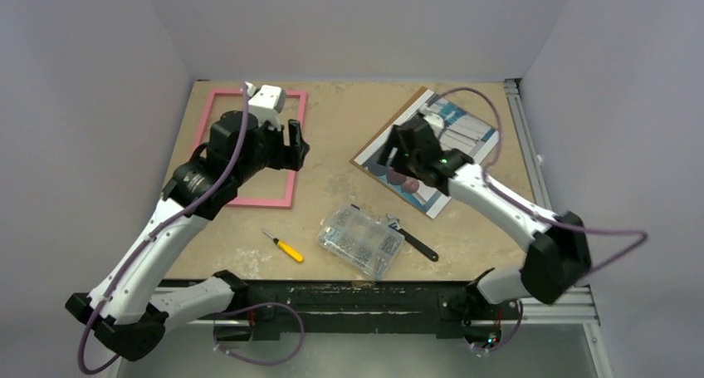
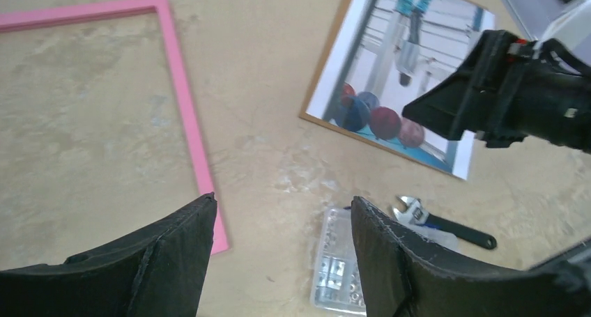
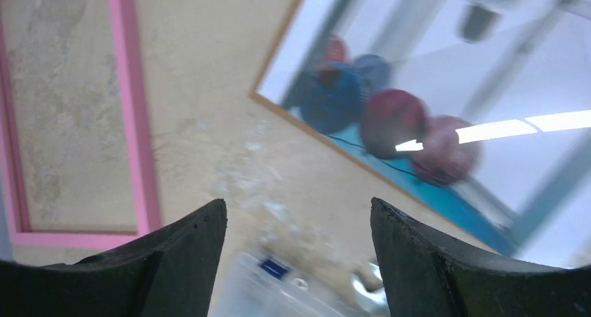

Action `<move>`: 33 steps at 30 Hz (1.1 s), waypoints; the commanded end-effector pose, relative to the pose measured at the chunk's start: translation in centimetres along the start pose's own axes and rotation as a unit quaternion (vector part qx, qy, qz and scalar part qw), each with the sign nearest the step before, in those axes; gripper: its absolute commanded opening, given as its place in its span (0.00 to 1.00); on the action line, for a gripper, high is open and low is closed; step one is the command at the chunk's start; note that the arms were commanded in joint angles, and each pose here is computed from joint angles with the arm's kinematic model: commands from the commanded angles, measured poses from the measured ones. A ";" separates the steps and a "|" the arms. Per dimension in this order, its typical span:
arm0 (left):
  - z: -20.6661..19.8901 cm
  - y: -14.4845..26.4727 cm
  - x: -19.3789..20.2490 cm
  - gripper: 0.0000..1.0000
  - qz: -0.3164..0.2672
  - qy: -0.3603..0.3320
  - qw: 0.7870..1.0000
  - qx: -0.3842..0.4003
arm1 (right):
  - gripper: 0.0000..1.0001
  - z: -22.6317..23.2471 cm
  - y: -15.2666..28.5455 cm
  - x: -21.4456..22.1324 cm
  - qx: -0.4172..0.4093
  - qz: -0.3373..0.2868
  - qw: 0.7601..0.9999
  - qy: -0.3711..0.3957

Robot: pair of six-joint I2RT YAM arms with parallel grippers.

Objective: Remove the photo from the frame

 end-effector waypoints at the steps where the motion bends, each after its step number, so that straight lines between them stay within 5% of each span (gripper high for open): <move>1: -2.3 -2.9 1.5 0.69 0.067 0.006 0.989 0.135 | 0.74 -7.9 3.2 3.5 0.043 -0.015 0.999 -0.008; 6: -4.4 -6.6 4.0 0.69 0.177 0.057 0.954 0.235 | 0.74 -13.5 5.5 6.0 0.086 -0.021 0.996 -0.029; 13: -7.3 -13.2 9.0 0.68 0.291 0.174 0.897 0.283 | 0.68 -18.5 2.8 9.0 0.093 0.039 0.990 -0.099; 18: -9.2 -19.0 11.7 0.60 0.314 0.244 0.874 0.278 | 0.61 -20.4 1.7 10.7 0.059 0.030 0.984 -0.163; 25: -11.2 -25.3 11.6 0.59 0.285 0.240 0.888 0.268 | 0.63 -22.4 1.0 11.7 0.036 0.009 0.972 -0.231; 33: -9.7 -30.6 14.5 0.58 0.322 0.205 0.908 0.172 | 0.62 -23.3 -0.1 11.7 0.030 0.015 0.965 -0.262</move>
Point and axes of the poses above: each gripper's point midway between its finger pads, its own y axis back along the fingers, its own z axis along the line the jaws close on, x = y × z, the point moved 8 cm from there along y, back along the fingers, and after that the axes turned 13 degrees about y, right-handed, at the moved point
